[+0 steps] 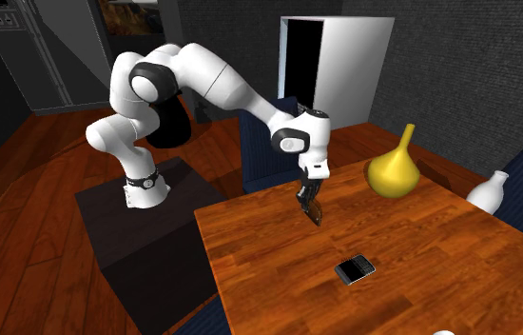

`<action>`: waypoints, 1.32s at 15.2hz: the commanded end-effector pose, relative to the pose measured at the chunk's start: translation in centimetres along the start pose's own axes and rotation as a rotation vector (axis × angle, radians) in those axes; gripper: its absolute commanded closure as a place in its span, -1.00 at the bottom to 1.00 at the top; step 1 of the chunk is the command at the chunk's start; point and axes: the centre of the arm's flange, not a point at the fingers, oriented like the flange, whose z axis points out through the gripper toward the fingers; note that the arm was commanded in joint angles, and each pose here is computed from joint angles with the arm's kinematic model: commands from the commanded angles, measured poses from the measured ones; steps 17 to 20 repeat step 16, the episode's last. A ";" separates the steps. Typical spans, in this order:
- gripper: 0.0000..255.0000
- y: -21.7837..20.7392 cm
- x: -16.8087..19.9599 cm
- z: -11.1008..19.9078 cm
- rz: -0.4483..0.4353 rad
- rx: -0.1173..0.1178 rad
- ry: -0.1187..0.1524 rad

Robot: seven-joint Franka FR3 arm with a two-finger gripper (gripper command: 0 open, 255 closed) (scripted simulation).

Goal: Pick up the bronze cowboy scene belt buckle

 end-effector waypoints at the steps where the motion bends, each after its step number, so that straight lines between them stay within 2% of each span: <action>1: 1.00 0.0 0.1 -0.8 0.000 0.000 0.000; 14: 1.00 0.3 0.4 -7.7 0.000 0.000 0.000; 20: 1.00 0.3 0.4 -7.7 0.000 0.000 0.000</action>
